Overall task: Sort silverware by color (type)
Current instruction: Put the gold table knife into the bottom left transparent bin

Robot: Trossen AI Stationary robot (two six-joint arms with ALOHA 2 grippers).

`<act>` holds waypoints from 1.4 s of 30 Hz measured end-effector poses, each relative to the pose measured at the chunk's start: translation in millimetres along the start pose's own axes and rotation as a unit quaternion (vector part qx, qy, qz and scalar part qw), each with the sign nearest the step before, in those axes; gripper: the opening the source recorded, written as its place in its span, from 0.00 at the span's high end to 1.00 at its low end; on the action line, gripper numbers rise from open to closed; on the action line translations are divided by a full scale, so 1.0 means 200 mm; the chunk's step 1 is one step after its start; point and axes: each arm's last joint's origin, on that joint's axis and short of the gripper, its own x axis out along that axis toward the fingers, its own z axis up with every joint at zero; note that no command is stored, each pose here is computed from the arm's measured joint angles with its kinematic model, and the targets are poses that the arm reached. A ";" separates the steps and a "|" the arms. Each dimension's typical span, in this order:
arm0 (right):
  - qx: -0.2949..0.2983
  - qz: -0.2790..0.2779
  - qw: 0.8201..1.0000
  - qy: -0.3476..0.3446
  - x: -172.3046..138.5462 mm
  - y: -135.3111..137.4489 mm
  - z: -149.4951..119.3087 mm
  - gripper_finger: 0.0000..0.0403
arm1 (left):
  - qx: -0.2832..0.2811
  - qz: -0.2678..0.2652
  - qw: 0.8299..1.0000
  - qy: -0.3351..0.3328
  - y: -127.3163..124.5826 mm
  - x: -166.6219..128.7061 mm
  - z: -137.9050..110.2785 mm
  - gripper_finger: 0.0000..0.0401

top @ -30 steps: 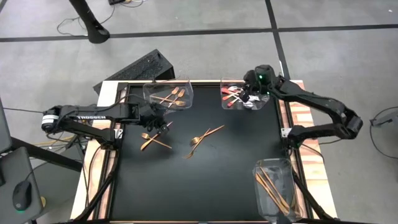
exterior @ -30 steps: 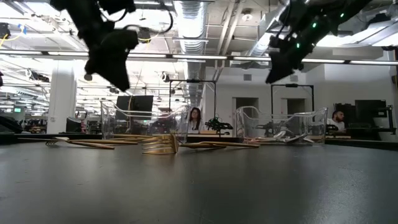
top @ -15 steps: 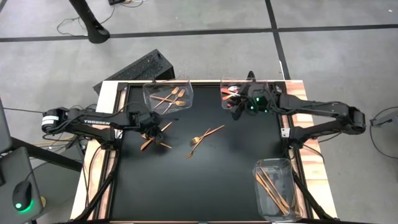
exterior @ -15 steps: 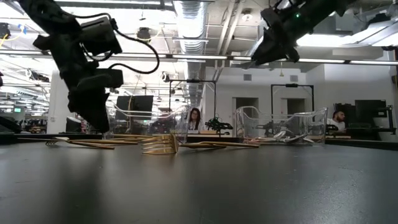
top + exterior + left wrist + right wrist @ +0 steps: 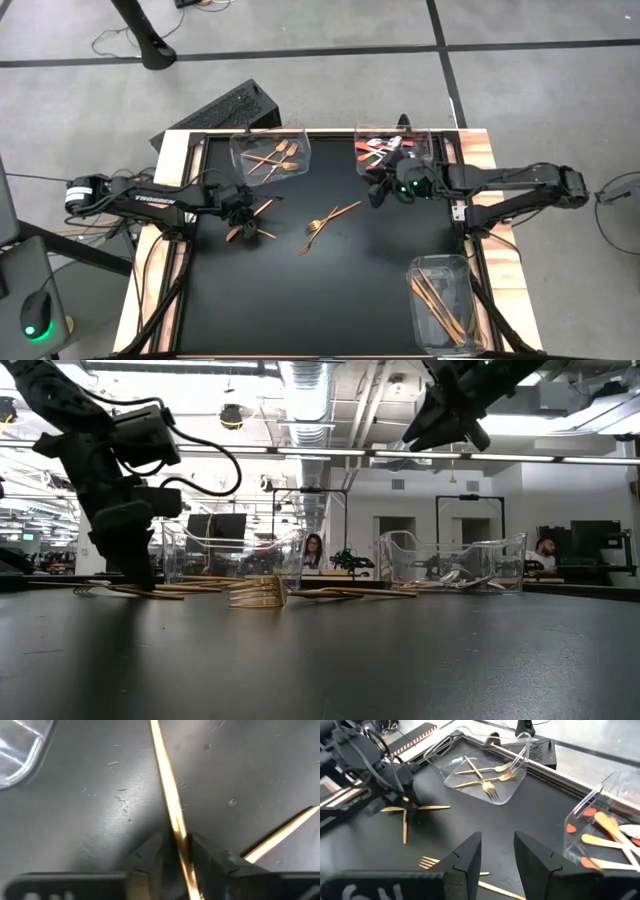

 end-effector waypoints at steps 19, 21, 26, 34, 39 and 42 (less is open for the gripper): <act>0.161 0.031 0.986 0.037 0.16 0.17 -0.15 0.66 | -0.029 -0.030 0.998 -0.044 -0.05 -0.05 0.11 0.99; 0.169 0.039 0.984 0.029 0.16 0.18 -0.14 0.66 | -0.025 -0.043 0.997 -0.054 -0.06 -0.08 0.15 0.99; 0.197 0.049 0.979 0.019 0.17 0.19 -0.13 0.66 | -0.006 -0.067 0.993 -0.100 -0.12 -0.17 0.27 0.99; 0.244 0.075 0.967 -0.005 0.17 0.21 -0.10 0.59 | 0.040 -0.134 0.967 -0.214 -0.22 -0.35 0.47 0.99; 0.260 0.121 0.957 -0.052 0.16 0.24 -0.04 0.52 | 0.044 -0.175 0.937 -0.298 -0.26 -0.44 0.57 0.99; 0.250 0.136 0.956 -0.073 0.15 0.25 -0.02 0.48 | 0.050 -0.209 0.912 -0.349 -0.28 -0.48 0.61 0.99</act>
